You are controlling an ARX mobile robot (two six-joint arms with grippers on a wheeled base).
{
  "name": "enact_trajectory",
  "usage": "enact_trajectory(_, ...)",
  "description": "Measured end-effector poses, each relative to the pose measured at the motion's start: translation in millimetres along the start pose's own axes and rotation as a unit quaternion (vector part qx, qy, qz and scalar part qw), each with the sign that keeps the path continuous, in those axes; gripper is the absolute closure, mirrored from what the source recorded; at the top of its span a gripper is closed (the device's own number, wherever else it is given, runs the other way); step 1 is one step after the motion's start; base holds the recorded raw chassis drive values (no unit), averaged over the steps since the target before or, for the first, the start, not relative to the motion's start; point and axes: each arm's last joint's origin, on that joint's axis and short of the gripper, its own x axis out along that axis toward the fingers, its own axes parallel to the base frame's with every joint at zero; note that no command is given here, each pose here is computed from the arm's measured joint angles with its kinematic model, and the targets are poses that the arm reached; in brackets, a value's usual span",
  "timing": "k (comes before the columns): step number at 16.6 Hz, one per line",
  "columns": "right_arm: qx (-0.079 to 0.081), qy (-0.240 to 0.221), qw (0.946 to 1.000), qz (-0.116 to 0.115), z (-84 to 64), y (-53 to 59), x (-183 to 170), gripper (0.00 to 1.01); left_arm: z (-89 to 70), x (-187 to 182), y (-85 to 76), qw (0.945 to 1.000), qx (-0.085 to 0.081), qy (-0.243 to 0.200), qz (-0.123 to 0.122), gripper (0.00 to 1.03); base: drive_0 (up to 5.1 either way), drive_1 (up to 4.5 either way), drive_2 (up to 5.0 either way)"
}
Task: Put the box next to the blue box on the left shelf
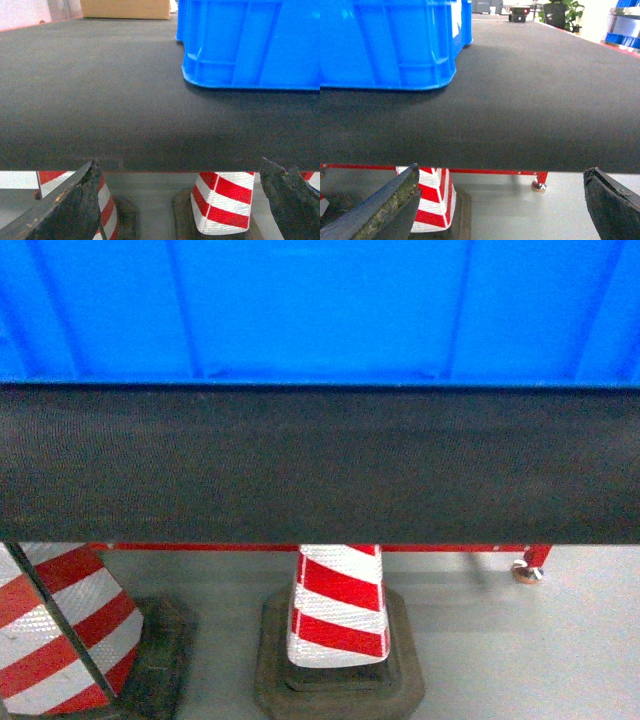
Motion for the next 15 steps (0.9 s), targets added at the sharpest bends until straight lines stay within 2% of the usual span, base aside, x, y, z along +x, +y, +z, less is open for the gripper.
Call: enact_trajectory(15, 0.001, 0.001, 1.0, 0.0, -0.1, 0.0, 0.0, 0.03, 0.1, 0.0, 0.0, 1.0, 0.0, 0.0, 0.001, 0.05, 0.0, 0.0, 0.0)
